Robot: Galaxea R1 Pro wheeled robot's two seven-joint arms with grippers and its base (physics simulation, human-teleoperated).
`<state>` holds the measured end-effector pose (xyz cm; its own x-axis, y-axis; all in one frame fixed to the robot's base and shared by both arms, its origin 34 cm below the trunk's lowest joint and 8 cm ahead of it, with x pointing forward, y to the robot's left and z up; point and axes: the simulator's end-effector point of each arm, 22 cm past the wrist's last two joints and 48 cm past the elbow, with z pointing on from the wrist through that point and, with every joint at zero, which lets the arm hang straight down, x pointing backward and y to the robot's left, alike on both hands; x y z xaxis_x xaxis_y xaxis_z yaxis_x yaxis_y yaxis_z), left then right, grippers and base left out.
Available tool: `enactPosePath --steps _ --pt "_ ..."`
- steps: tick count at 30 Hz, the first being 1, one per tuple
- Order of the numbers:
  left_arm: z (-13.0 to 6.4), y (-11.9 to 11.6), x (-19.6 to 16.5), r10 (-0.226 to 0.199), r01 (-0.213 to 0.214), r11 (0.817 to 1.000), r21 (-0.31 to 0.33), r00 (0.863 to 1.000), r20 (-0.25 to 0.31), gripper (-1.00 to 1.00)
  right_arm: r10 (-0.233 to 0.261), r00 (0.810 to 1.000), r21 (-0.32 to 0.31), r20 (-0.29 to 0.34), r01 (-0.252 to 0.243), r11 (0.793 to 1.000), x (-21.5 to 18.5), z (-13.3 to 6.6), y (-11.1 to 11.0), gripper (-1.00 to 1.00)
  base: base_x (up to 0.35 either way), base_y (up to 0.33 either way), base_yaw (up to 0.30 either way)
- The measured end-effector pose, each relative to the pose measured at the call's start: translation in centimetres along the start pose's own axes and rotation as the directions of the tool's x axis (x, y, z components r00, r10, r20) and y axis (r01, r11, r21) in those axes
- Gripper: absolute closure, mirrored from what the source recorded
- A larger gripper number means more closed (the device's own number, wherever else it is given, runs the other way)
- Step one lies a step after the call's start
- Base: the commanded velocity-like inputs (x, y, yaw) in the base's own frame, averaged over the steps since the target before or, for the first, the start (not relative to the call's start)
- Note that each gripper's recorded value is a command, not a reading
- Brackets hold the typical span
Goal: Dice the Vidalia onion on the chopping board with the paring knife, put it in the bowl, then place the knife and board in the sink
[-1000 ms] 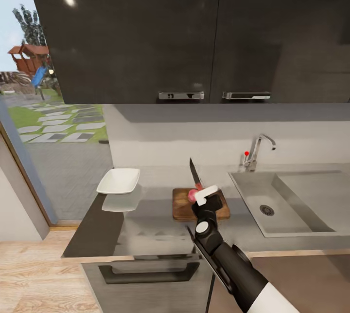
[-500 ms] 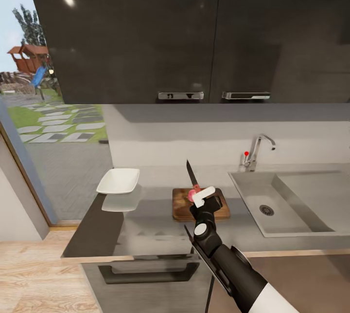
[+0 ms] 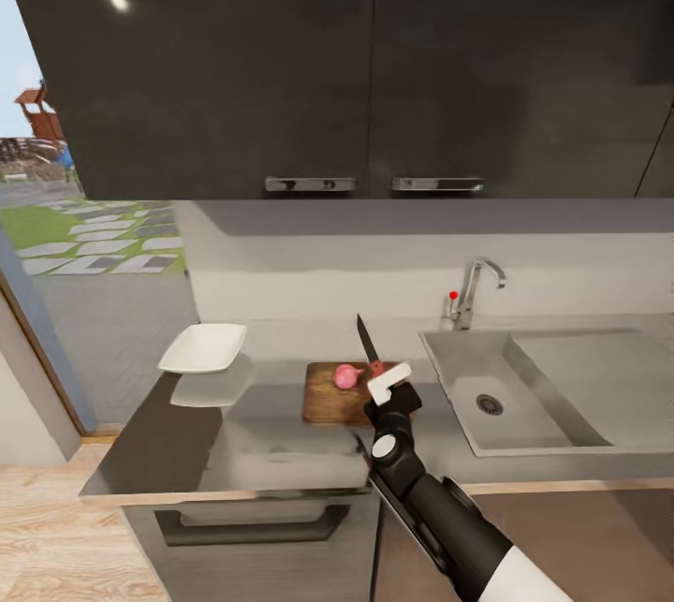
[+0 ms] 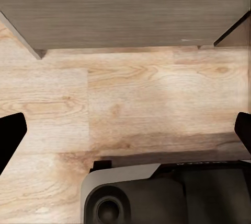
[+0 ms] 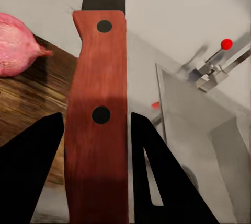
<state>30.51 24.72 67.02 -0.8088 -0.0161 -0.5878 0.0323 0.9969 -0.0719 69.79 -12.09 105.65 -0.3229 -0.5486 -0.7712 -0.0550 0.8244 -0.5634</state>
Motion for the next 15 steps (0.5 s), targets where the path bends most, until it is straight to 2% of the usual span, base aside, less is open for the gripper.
enactPosePath --steps 4,6,12,15 --pt "0.0 0.0 0.0 0.0 0.0 1.0 0.0 1.0 0.0 -1.0 -0.063 0.998 -0.034 0.007 0.063 0.997 0.3 -0.7 2.2 1.0 0.0 -0.066 0.0" --pt "0.0 0.0 0.0 0.0 0.0 1.0 0.0 1.0 0.0 -1.0 -0.077 0.997 -0.04 0.008 0.077 0.996 0.3 -0.8 2.6 1.0 0.0 -0.021 0.0" --pt "0.0 0.0 0.0 0.0 0.0 1.0 0.0 1.0 0.0 -1.0 -0.09 0.996 -0.054 0.01 0.09 0.994 0.4 -1.0 3.2 1.0 0.0 -0.005 0.0" --pt "0.0 0.0 0.0 0.0 0.0 1.0 0.0 1.0 0.0 -1.0 -0.09 0.996 -0.084 0.01 0.091 0.992 0.5 -1.1 3.9 1.0 0.0 0.0 0.0"
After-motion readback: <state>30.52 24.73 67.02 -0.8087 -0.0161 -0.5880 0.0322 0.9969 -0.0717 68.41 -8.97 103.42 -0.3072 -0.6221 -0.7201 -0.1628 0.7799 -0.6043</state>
